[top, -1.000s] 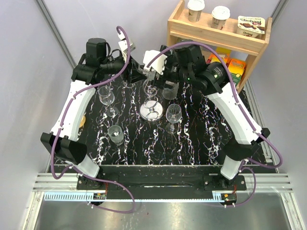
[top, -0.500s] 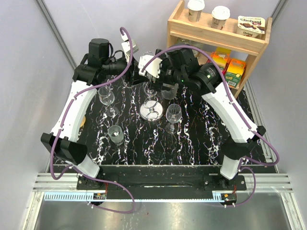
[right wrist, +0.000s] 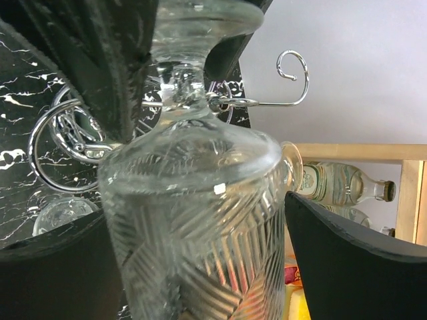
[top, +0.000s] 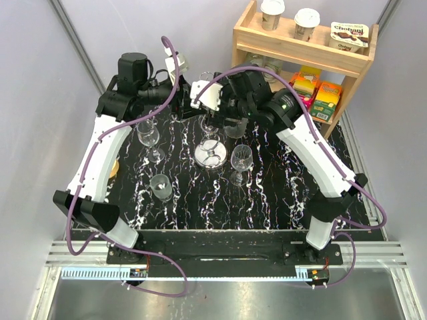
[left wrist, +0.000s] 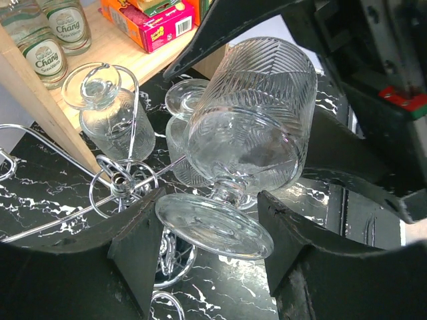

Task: Place the wine glass upside down on the wine glass rack
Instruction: Turn the wine glass upside down at the wine rack.

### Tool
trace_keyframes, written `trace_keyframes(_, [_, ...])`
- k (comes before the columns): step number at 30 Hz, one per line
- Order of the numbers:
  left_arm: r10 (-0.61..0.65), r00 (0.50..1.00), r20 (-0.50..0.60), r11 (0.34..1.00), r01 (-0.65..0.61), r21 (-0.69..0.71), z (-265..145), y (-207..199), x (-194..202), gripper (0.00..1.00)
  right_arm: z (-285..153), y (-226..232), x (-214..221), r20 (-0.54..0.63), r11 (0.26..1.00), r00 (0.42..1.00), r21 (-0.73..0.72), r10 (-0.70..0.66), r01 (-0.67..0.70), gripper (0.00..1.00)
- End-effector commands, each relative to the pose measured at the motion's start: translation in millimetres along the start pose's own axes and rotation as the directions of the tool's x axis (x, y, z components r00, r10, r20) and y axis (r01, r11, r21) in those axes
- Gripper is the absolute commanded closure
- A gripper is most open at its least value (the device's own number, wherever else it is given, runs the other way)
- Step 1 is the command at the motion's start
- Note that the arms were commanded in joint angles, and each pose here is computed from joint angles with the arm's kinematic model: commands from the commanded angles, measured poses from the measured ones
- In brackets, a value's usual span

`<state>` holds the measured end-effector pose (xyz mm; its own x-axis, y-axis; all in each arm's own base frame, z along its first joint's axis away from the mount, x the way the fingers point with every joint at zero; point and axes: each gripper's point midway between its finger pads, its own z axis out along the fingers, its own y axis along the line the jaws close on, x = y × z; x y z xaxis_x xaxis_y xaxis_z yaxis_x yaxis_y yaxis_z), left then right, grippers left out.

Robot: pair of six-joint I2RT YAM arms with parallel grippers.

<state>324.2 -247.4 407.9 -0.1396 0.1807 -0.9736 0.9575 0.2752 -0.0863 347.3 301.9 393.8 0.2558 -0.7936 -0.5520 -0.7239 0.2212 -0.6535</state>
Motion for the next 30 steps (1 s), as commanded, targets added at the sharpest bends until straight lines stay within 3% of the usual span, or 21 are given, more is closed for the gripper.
trace_keyframes(1, [0.133,0.984,0.115,0.990,-0.138,0.032,-19.1,-29.5,-50.1,1.00,1.0,-10.8,-8.1,0.012,0.998,1.000,0.055,-0.019,0.018,0.09])
trace_keyframes(15, [0.133,0.985,0.114,0.991,-0.136,0.020,-19.5,-27.9,-50.6,0.97,-7.2,-11.6,-8.6,0.018,0.998,1.000,0.061,0.001,-0.003,0.71])
trace_keyframes(17, [0.137,0.984,0.117,0.990,-0.140,0.021,-20.1,-28.7,-51.8,0.76,-10.0,-11.2,-10.1,0.025,0.998,1.000,0.061,0.010,-0.012,0.81])
trace_keyframes(19, [0.143,0.982,0.120,0.989,-0.146,0.019,-20.9,-30.1,-54.2,0.62,-12.4,-12.3,-11.8,0.034,0.998,0.999,0.065,0.020,-0.022,0.88])
trace_keyframes(24, [0.148,0.979,0.139,0.989,-0.149,-0.004,-22.7,-28.1,-61.6,0.24,-18.5,-13.6,-13.5,0.048,0.996,0.998,0.071,0.045,-0.049,0.95])
trace_keyframes(25, [0.148,0.979,0.143,0.989,-0.147,-0.018,-24.1,-25.6,-63.4,0.11,-19.7,-13.3,-13.4,0.047,0.996,0.998,0.073,0.049,-0.053,0.96])
trace_keyframes(26, [0.148,0.977,0.151,0.989,-0.147,-0.021,-25.8,-25.5,-66.0,0.04,-21.2,-13.8,-12.6,0.047,0.995,0.997,0.075,0.055,-0.058,0.97])
trace_keyframes(30, [0.139,0.975,0.175,0.990,-0.135,-0.032,-34.0,-22.6,-73.6,0.01,-24.8,-14.0,-11.0,0.046,0.993,0.996,0.085,0.073,-0.076,0.99])
